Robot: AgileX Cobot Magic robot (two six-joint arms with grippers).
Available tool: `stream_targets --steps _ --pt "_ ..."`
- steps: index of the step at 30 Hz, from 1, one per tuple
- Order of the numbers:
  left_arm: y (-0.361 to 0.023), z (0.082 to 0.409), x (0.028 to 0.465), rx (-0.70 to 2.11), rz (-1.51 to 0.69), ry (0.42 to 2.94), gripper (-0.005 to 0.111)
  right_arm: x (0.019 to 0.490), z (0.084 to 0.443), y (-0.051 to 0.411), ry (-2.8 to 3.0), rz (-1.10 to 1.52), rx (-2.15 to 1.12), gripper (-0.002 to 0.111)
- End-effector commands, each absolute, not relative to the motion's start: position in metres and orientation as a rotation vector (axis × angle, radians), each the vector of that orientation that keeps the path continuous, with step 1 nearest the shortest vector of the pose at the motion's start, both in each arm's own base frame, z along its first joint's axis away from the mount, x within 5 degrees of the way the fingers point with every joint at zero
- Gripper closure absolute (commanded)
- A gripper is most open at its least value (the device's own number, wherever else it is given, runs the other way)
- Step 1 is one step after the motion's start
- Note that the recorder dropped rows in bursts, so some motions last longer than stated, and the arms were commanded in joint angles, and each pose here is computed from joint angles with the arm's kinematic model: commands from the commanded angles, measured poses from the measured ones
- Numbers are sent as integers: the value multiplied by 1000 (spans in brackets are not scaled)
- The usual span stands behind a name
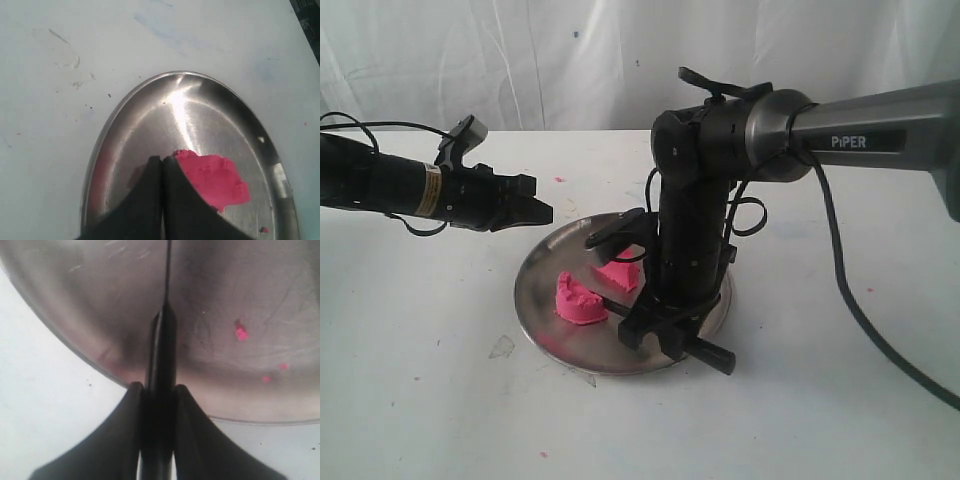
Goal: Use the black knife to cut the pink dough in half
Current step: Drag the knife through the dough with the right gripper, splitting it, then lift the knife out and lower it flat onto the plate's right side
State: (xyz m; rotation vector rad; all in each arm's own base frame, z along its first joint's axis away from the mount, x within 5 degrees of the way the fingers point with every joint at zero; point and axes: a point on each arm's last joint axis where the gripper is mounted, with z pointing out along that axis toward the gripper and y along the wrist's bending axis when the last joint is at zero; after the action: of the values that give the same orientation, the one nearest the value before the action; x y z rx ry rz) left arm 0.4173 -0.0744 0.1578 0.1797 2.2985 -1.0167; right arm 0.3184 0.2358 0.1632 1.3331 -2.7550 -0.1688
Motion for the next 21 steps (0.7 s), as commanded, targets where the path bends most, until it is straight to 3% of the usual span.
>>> stream_targets --steps 1,12,16,18,21 --pt "-73 164 418 201 -1003 2284 107 323 181 237 -2853 -190 1345 108" --pt "-74 164 417 208 -1016 2282 107 329 234 216 -3076 -95 1346 108" --pt "-74 164 417 208 -1016 2282 107 340 242 199 -3240 -131 1193 108" --pt "-74 165 416 212 -1025 2281 107 349 245 180 -3395 -302 915 108" --pt "-76 166 415 225 -1050 2277 107 351 245 157 -3400 -830 551 108"
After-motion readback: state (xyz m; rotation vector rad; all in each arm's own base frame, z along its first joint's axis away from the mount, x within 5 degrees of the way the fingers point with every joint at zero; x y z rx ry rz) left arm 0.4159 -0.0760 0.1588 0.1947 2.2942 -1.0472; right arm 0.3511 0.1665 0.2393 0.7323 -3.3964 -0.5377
